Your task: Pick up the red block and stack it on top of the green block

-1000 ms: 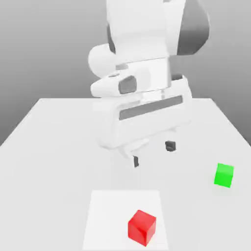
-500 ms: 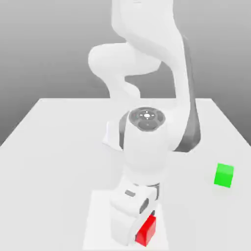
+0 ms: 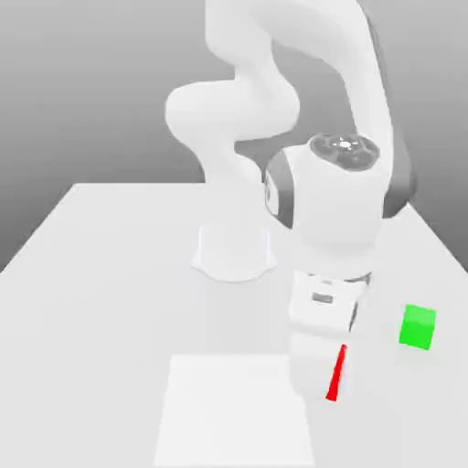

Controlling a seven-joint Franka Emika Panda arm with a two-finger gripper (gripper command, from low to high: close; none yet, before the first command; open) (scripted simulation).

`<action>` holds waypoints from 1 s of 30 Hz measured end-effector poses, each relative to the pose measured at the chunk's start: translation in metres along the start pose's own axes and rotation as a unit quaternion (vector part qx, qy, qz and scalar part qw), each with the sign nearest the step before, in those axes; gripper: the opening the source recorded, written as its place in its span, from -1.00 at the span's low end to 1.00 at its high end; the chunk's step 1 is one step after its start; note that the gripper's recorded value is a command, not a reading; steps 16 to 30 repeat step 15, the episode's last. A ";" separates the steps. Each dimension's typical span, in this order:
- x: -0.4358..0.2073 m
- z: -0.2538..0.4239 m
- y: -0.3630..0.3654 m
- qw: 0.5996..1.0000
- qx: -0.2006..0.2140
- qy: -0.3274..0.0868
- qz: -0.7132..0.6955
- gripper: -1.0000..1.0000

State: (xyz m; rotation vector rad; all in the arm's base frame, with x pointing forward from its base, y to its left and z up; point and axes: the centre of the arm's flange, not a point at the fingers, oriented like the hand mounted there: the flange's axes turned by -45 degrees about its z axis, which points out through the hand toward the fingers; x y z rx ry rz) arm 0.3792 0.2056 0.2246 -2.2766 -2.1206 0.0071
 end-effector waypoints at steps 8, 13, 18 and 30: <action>0.102 0.006 -0.145 0.963 -0.009 -0.012 -0.269 -1.00; 0.100 0.045 -0.144 0.963 -0.009 -0.013 -0.269 1.00; 0.100 0.045 -0.144 0.963 -0.009 -0.013 -0.269 1.00; 0.100 0.045 -0.144 0.963 -0.009 -0.013 -0.269 1.00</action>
